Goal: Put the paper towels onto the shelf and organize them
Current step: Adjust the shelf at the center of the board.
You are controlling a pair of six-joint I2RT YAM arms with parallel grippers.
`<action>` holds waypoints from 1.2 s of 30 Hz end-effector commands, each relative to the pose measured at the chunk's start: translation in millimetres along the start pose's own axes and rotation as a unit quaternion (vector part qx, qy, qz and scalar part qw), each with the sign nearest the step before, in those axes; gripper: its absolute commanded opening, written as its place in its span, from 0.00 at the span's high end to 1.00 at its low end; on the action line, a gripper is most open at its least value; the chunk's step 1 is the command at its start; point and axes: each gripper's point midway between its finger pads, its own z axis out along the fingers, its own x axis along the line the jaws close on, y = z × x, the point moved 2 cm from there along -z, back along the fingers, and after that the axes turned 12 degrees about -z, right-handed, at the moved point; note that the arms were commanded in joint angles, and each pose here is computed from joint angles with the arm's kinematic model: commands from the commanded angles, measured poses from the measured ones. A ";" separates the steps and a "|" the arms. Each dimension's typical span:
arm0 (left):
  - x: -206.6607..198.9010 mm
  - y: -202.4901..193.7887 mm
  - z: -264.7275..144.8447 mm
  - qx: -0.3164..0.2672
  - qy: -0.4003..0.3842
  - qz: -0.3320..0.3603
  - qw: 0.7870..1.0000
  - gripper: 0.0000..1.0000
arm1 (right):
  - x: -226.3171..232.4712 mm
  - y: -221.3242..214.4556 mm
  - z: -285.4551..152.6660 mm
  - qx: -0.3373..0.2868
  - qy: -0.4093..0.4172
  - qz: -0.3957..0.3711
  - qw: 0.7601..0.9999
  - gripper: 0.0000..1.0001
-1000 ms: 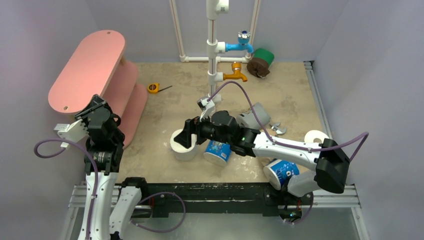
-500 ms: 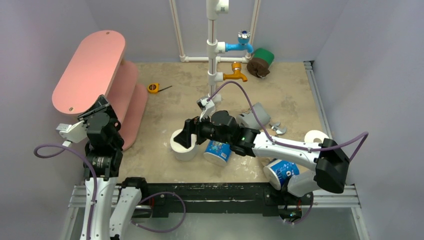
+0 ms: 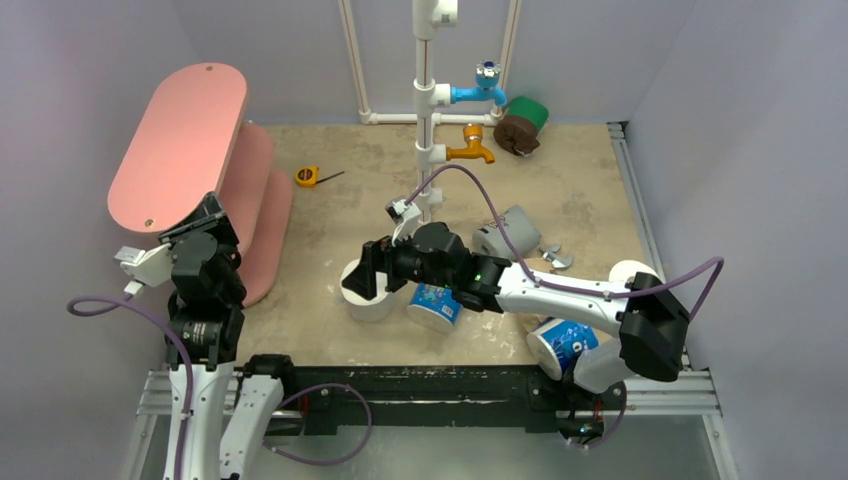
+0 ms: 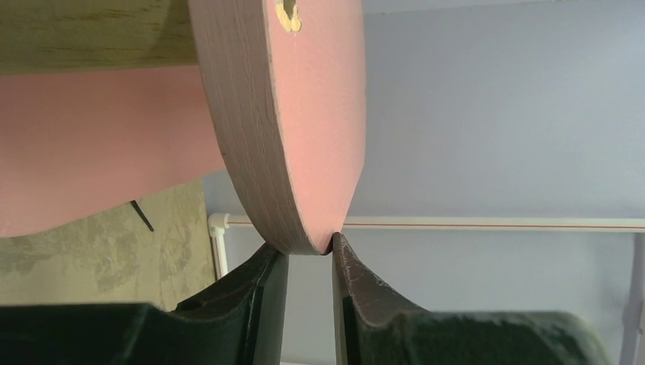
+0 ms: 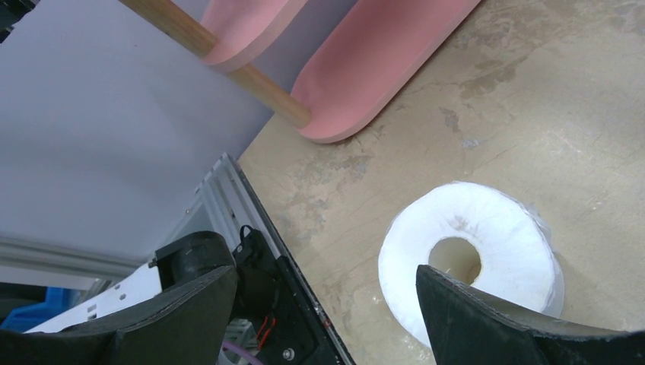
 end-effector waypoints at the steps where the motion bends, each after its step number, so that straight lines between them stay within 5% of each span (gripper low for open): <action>1: -14.4 -11.1 -14.9 0.050 -0.012 0.044 0.998 1.00 | 17.3 33.3 -4.6 -0.044 0.019 -0.005 0.999 0.10; 6: -12.8 -15.9 -21.3 0.074 0.011 0.097 0.992 0.54 | 17.9 35.6 -8.7 -0.047 0.019 -0.012 0.999 0.10; 13: -4.5 -10.7 -31.9 0.089 0.032 0.181 0.979 0.28 | 18.7 36.9 -13.9 -0.051 0.021 -0.017 0.998 0.10; 19: -10.2 0.2 -53.2 0.116 0.026 0.301 0.946 0.21 | 20.5 38.1 -19.1 -0.056 0.026 -0.018 0.998 0.09; 25: 5.9 21.0 -75.0 0.148 0.050 0.455 0.877 0.21 | 23.1 38.0 -22.9 -0.064 0.036 -0.012 0.997 0.09; 36: 58.1 65.0 -80.3 0.125 0.158 0.580 0.789 0.23 | 26.5 33.4 -22.6 -0.058 0.050 -0.007 0.997 0.09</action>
